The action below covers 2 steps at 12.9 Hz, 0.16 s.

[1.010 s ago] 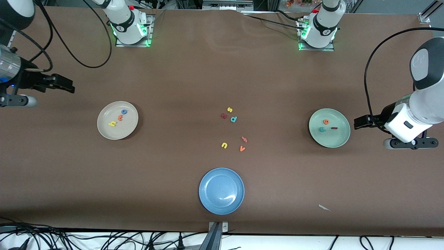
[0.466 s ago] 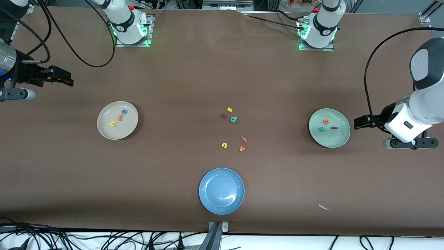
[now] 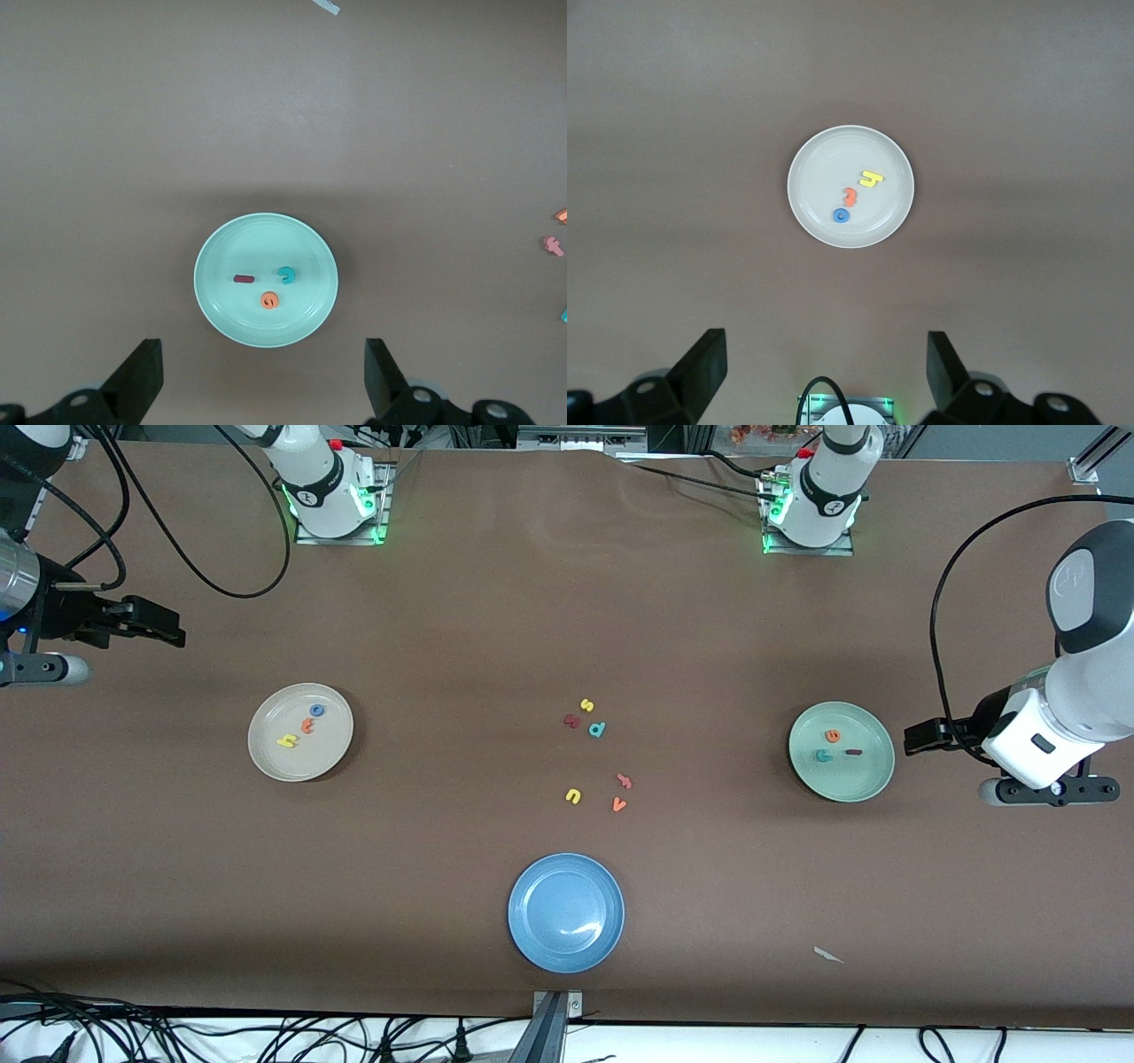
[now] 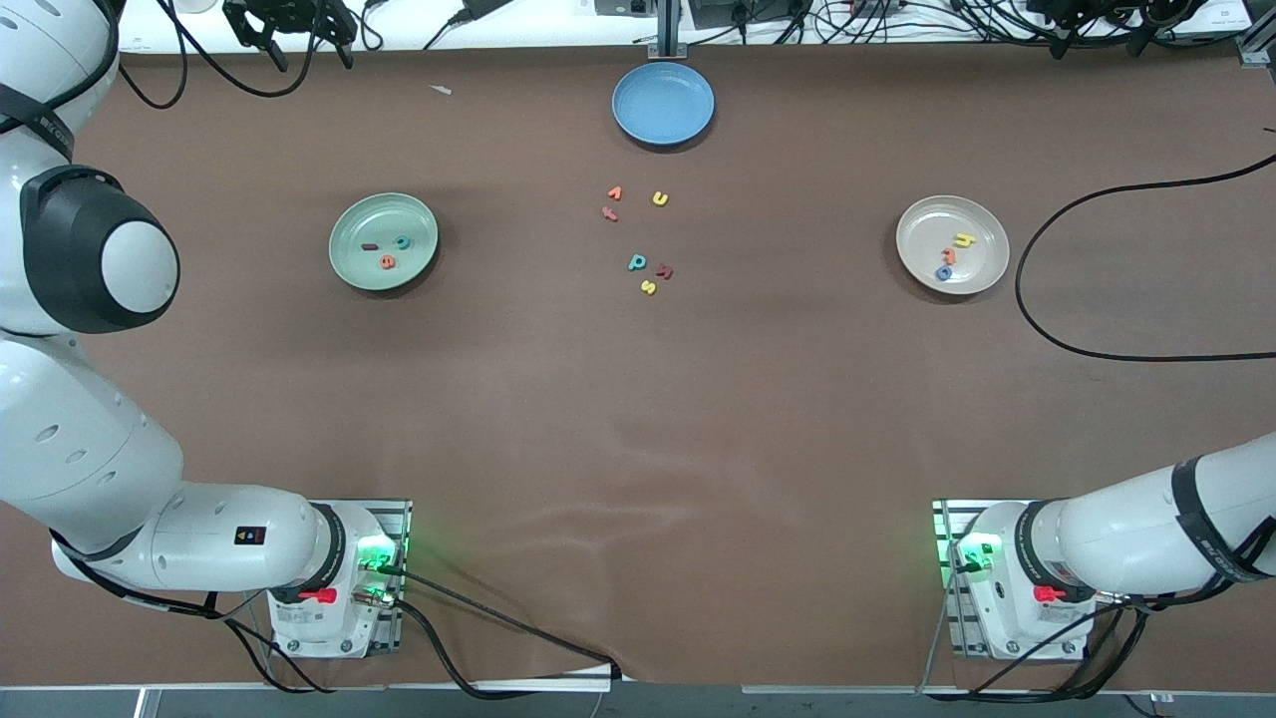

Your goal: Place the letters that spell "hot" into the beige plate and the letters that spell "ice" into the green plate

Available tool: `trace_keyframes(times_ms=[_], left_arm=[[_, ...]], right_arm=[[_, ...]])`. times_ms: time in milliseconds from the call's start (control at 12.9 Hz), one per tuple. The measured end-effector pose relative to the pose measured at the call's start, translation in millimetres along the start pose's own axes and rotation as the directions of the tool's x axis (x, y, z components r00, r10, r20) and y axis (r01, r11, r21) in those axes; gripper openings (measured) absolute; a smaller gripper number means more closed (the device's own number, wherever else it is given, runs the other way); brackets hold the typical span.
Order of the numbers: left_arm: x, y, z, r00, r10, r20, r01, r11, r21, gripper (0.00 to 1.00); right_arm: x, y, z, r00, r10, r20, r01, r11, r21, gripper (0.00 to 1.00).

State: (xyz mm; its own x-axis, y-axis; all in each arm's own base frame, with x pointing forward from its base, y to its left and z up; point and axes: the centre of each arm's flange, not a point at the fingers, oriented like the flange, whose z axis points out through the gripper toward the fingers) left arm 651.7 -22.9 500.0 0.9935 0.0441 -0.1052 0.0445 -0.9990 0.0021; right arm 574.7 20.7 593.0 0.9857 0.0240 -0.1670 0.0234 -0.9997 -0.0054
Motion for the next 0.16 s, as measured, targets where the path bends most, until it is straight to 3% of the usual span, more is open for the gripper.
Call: trace_keyframes(times_ms=[155], left_arm=[[0.0,0.0,0.0,1.000,0.000,0.000,0.000,1.000,0.000,1.00]], right_arm=[[-0.1,0.6,-0.5,1.000,0.001,-0.001,-0.001,1.000,0.000,1.00]])
